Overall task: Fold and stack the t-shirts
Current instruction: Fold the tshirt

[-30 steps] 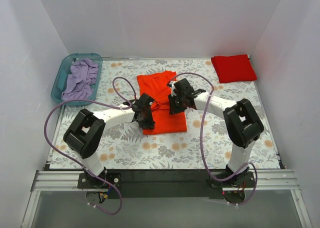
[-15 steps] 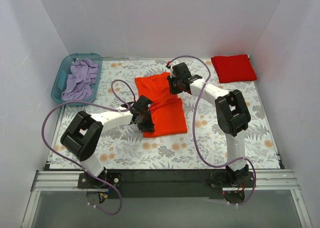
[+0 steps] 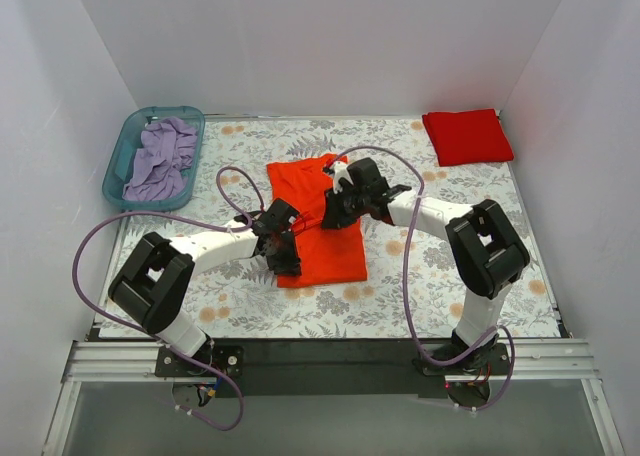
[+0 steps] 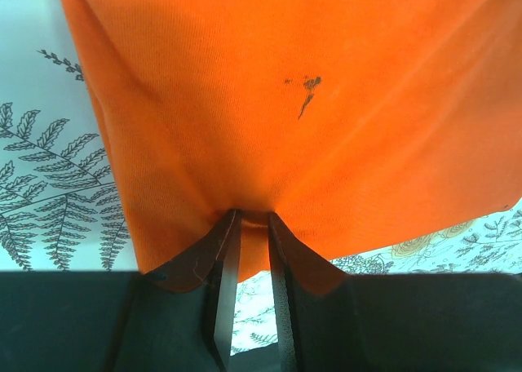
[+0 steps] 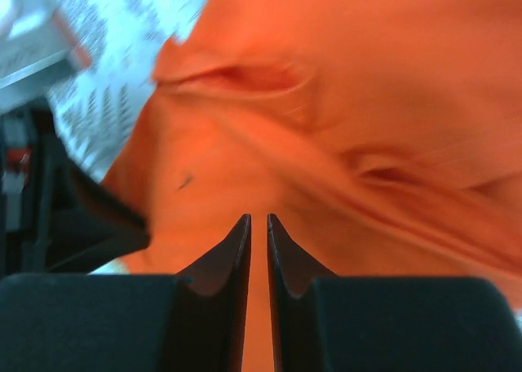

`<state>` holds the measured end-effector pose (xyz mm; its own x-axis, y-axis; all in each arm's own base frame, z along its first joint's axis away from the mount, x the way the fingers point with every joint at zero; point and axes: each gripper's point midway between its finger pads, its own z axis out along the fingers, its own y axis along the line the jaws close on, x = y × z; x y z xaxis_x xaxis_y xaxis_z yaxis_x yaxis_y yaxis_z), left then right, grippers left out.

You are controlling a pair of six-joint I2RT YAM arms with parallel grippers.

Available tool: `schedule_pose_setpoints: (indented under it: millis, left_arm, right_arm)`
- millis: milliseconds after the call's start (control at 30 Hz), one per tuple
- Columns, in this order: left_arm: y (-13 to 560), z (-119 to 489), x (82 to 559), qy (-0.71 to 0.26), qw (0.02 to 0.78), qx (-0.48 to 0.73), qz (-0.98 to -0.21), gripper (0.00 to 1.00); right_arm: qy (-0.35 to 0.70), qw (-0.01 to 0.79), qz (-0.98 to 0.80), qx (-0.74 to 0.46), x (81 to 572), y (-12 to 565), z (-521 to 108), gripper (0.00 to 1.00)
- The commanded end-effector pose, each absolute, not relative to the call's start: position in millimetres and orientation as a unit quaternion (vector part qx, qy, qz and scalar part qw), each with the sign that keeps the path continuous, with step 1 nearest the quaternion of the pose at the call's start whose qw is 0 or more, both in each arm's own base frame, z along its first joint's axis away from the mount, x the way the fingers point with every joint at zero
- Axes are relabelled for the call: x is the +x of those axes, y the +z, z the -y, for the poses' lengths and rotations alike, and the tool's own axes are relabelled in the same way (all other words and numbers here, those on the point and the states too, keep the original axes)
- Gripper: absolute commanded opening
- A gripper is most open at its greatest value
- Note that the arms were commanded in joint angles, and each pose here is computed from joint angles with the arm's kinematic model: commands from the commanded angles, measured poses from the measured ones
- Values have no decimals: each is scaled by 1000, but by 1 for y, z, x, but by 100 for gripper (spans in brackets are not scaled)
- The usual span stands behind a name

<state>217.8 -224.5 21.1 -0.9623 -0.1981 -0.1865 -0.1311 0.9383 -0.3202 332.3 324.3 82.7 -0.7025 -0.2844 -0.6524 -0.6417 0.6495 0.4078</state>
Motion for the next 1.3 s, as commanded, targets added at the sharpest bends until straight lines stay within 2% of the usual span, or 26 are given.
schedule_pose_setpoints:
  millis: [0,200,433,533,767,900,1067,1233,1267]
  left_arm:
    - [20,215,204,-138,94,-83,-982,20]
    - [21,215,205,-140,97,-84,-982,20]
    - [18,214,202,-138,90,-83,-983,20]
    - [17,216,199,-145,82,-79,-983,20]
    - [19,217,198,-148,80,-76,-983,20]
    - [23,217,201,-145,87,-78,-982,21]
    - [49,219,224,-148,138,-92,-975,22]
    - [107,219,278,-199,241,-122,-942,26]
    - [114,218,285,-207,254,-125,-936,26]
  right_arm:
    - [417,278,-815,-291,302,103,-356,18]
    - [442,249,-811,-292,292,84,-382,18]
    - [436,246,-819,-280,314,60,-398,18]
    - [428,254,-824,-272,335,50,-402,18]
    - [413,304,-836,-198,425,53,-394,18]
    - [430,333,-821,-176,464,81,-387,19]
    - [462,340,-799,-182,455,129,-364,21]
    - [484,326,-788,-195,407,157,-337,22]
    - [486,301,-798,-189,389,140,-328,22]
